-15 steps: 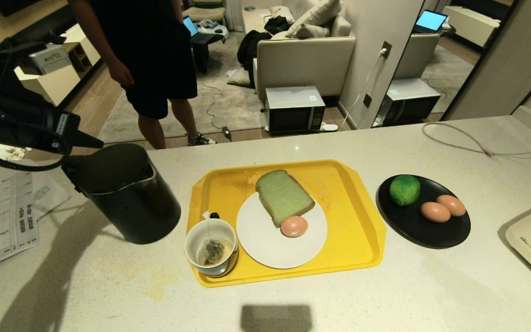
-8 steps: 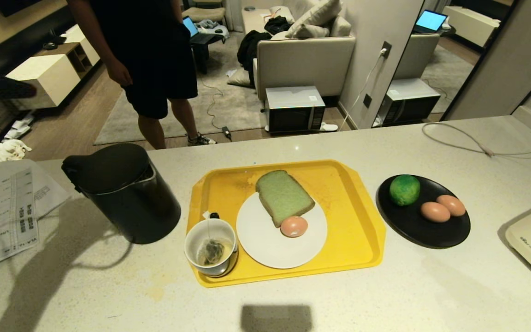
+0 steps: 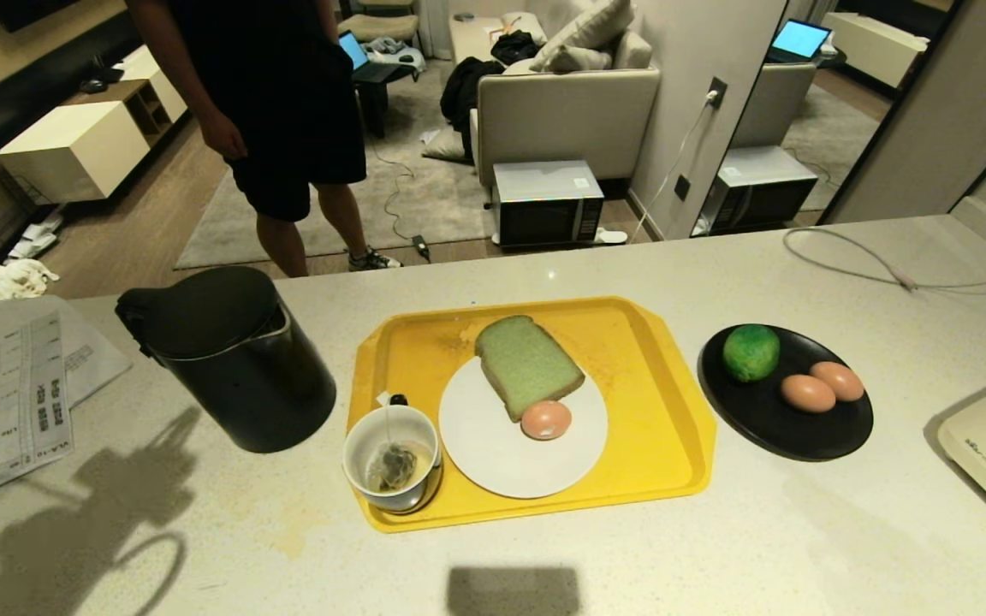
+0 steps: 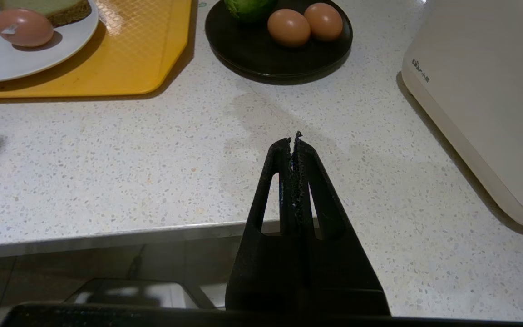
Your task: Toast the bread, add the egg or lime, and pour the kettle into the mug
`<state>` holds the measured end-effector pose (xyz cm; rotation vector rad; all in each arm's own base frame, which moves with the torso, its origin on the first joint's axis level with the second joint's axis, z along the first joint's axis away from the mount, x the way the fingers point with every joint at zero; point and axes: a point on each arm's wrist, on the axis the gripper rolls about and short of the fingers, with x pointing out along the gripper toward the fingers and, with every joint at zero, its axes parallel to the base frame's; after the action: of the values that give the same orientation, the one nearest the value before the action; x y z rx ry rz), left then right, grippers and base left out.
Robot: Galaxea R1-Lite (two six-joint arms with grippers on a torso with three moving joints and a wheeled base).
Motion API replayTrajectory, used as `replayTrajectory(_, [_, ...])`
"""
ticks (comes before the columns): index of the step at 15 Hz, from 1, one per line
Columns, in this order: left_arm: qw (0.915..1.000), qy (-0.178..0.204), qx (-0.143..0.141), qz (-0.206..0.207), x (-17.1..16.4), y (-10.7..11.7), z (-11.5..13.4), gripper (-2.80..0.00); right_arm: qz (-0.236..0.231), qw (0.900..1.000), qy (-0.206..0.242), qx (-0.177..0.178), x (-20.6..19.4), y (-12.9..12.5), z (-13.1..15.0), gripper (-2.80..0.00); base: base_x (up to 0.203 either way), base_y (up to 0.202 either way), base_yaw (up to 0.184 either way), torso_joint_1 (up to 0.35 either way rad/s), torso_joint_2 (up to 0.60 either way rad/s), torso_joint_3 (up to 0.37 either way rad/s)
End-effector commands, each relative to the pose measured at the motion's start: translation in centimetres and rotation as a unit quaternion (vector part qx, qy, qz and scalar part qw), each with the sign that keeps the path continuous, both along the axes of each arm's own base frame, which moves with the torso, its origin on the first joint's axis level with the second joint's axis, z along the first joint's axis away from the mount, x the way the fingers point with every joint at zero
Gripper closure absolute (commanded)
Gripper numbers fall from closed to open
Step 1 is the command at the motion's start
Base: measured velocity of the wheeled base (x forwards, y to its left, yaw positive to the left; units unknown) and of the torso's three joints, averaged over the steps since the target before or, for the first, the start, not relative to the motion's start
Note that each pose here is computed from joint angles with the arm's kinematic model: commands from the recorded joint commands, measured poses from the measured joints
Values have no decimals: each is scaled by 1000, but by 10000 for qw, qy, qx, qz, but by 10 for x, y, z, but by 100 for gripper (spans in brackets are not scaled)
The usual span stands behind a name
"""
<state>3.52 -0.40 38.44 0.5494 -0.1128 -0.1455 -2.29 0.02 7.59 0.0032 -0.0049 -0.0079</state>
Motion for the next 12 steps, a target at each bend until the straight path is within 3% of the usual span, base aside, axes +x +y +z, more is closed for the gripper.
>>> replayTrajectory(1, [9991,-407,-11,151,-50,1,-22,0,1,10000,9,-1,0,0,0,0,0,0,0,0,0,0])
replayTrajectory(3, [9987,-479,-3,192,-64,2,-47,0,1,10000,9,-1,0,0,0,0,0,0,0,0,0,0])
replayTrajectory(8, [9937,-1093,20,229,-82,2,-107,0,1,10000,9,-1,0,0,0,0,0,0,0,0,0,0])
replayTrajectory(12, [9882,-1445,-107,497,-97,4,-151,0,1,10000,9,-1,0,0,0,0,0,0,0,0,0,0])
